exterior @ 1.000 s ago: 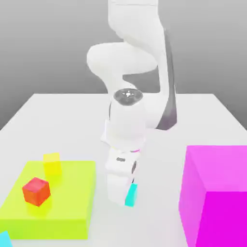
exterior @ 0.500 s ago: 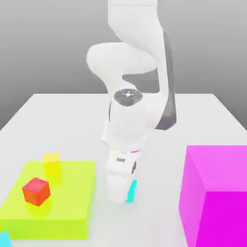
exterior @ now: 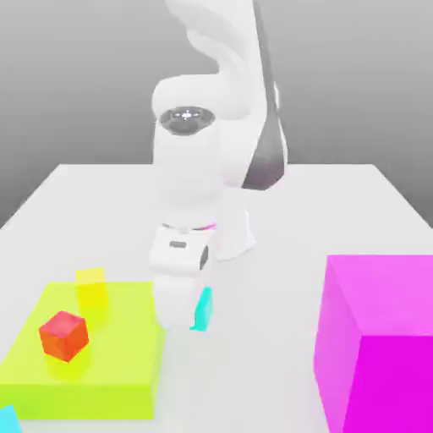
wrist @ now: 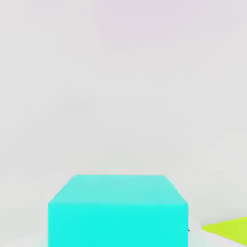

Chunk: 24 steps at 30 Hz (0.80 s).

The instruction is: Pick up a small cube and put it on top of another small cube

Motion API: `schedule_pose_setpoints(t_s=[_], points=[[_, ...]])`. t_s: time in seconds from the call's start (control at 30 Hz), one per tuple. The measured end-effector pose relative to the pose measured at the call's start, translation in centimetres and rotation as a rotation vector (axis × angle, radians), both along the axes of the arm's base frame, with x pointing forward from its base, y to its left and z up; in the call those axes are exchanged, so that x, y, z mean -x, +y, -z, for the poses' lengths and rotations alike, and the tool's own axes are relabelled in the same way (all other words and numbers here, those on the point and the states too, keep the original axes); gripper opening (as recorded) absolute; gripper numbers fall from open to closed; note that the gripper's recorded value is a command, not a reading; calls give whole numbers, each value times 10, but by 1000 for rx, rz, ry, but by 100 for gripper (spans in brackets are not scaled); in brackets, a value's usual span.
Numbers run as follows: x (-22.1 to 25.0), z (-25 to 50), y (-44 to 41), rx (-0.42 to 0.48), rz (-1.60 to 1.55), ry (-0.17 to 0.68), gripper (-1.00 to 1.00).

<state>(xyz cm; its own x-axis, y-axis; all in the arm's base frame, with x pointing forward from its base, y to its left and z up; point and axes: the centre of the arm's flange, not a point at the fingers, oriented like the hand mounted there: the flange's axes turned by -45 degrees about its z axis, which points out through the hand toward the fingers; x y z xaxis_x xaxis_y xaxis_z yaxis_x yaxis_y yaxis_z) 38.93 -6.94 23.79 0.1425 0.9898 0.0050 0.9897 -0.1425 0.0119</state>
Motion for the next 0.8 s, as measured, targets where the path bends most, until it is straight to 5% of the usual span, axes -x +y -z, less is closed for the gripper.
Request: schedule_pose_setpoints(t_s=[0.33, 0.67, 0.7, 0.8], points=[[-17, -69, -141, 5, -208, 11, -100], [-21, -20, -147, 0, -247, 10, -100], [-20, -13, -148, 2, -245, 12, 100], [-20, -13, -148, 2, -245, 12, 100]])
